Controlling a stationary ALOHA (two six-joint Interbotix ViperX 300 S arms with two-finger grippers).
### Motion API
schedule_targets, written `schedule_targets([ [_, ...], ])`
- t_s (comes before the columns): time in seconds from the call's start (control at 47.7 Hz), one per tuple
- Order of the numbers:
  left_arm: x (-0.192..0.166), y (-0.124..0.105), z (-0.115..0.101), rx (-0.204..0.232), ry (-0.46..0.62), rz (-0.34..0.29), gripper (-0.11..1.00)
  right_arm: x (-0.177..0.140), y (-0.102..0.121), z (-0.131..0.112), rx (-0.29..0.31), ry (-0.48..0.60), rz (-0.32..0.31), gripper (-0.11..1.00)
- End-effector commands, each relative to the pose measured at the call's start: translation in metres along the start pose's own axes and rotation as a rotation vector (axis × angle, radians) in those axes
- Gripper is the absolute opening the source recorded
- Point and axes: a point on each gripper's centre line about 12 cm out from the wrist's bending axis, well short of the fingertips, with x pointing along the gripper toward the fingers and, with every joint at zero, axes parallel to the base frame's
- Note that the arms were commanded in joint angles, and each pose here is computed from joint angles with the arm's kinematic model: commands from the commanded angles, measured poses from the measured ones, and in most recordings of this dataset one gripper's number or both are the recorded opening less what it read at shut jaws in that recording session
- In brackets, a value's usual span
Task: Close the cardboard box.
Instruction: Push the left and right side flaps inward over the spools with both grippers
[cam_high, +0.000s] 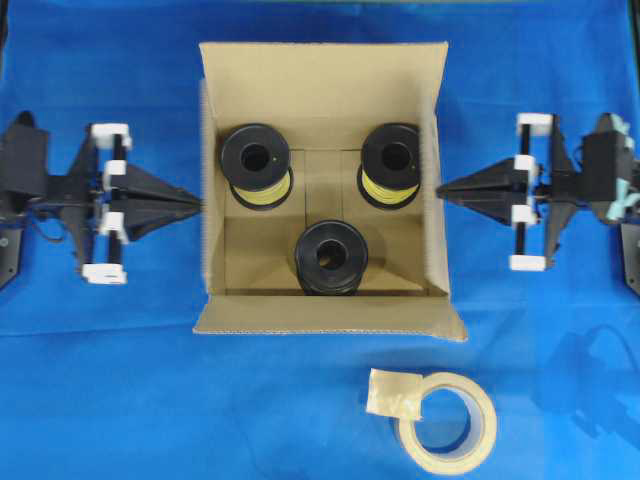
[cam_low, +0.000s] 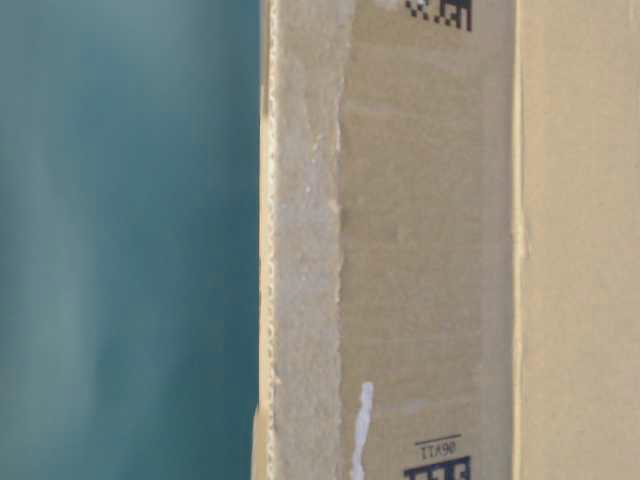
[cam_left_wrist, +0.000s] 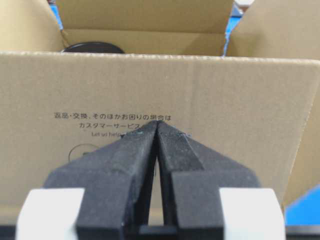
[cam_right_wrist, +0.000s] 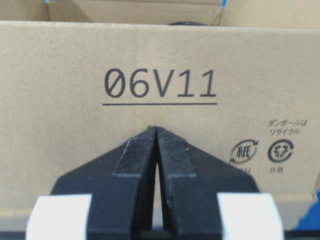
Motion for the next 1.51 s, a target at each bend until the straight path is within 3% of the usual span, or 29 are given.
schedule_targets([
  [0.0,0.02,0.003,0.009,0.002,-0.025,0.011,0.0,0.013,0.002,0.011,-0.005,-0.033,0.007,0.0],
  [0.314,0.052,0.011,0.004,-0.001,0.029,0.039,0.0,0.043,0.003,0.015,-0.007,-0.018,0.007,0.0],
  [0.671,0.059,0.012,0.0,-0.003,0.054,0.044,0.0,0.048,0.003,0.012,-0.004,0.007,0.005,0.0],
  [1.006,0.073,0.013,-0.034,-0.034,0.156,0.051,0.0,0.062,0.004,-0.013,0.019,0.085,-0.004,0.0],
  [1.488,0.103,0.018,-0.018,-0.024,0.104,0.061,0.0,0.07,0.007,-0.01,0.019,0.084,0.003,0.0],
])
